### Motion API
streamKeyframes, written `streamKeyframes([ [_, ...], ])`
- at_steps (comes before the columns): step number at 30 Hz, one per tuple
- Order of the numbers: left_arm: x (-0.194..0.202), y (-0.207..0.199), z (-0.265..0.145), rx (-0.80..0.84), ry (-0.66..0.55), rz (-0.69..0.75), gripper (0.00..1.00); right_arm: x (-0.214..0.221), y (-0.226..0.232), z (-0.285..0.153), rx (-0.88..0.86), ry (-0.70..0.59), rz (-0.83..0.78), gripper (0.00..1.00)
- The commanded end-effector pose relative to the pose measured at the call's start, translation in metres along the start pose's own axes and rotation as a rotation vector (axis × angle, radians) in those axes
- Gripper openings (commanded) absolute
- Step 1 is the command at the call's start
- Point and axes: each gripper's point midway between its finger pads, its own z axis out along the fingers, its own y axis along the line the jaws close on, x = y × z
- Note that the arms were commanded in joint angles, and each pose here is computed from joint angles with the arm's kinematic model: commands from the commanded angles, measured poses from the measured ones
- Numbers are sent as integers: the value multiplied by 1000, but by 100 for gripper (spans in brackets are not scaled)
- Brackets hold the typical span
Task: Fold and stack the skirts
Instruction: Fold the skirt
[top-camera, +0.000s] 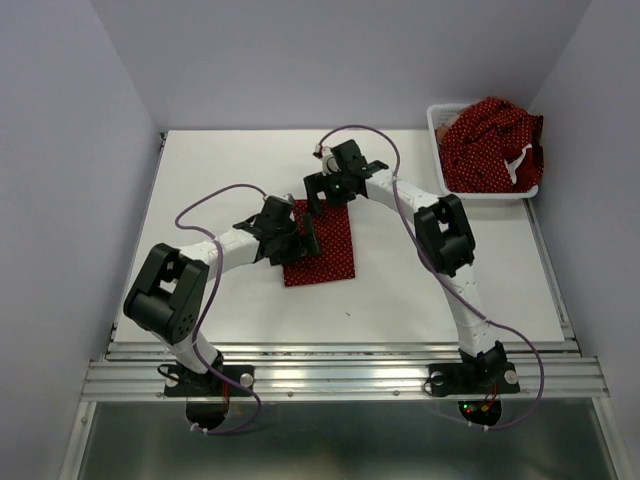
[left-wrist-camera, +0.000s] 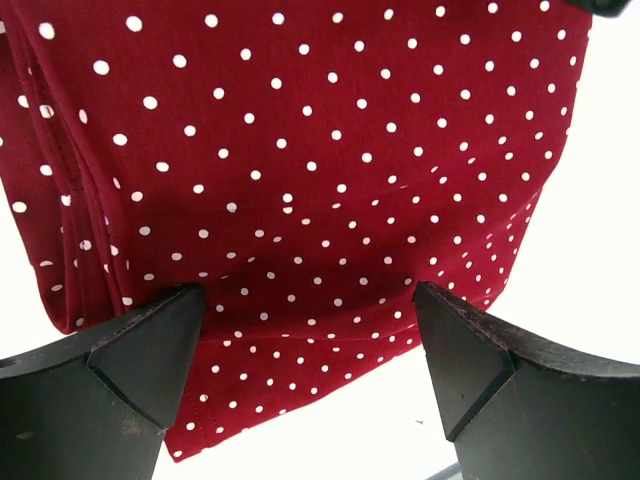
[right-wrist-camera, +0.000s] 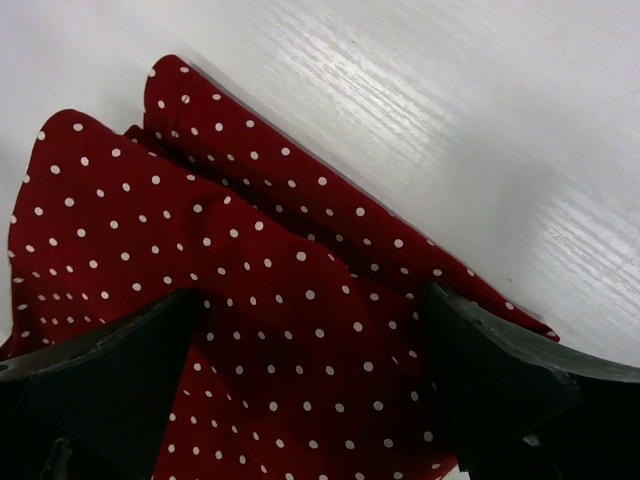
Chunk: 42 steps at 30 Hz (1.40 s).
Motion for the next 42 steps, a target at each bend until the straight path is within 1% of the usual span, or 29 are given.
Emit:
streamKeyframes([
  [1,-3,19,7,-97,-4,24,99,-6,18,-11,-75,-24,12,100],
  [3,-8,23,5,-130,-14,28,99,0,14,-9,-52,-12,28,100],
  [5,-21,30,1,-175,-51,26,99,10,3,-10,-16,6,61,100],
  [9,-38,57,-6,-281,-95,2,99,25,-4,-23,56,20,110,100],
  [11,-50,60,-11,-283,-118,-7,99,38,0,-36,63,30,153,100],
  [13,-72,48,-22,-259,-183,-3,99,54,16,-52,1,20,203,100],
  [14,-82,41,-28,-246,-213,-1,99,60,17,-57,-1,10,199,100],
  [15,-94,31,-35,-219,-252,11,99,66,32,-63,-72,20,241,100],
  [16,-113,14,-51,-173,-313,22,99,74,40,-68,-107,28,261,100],
  [17,-121,4,-59,-141,-341,33,99,76,49,-72,-152,17,266,100],
  [18,-131,-6,-68,-111,-374,44,99,95,62,-84,-217,49,287,100],
  [19,-143,-20,-83,-70,-412,66,99,100,72,-89,-247,55,280,100],
  [20,-148,-26,-89,-55,-428,77,99,106,81,-93,-272,62,269,100],
  [22,-156,-28,-101,-71,-445,96,99,113,84,-104,-245,50,256,100],
  [25,-163,-20,-107,-123,-454,95,99,104,75,-116,-162,-6,249,100],
  [26,-161,-15,-107,-142,-443,93,99,101,64,-116,-97,-28,250,100],
  [29,-160,-4,-108,-172,-441,65,99,86,51,-123,-5,-72,243,100],
  [34,-149,6,-112,-175,-442,25,99,71,42,-127,54,-116,225,100],
  [36,-135,16,-109,-191,-411,11,99,69,35,-126,90,-120,215,100],
  [39,-102,30,-103,-193,-333,-26,99,64,24,-128,154,-138,200,100],
  [41,-69,45,-94,-206,-258,-66,99,60,22,-130,172,-145,191,100],
  [42,-47,55,-86,-212,-208,-88,99,57,20,-132,183,-153,181,100],
])
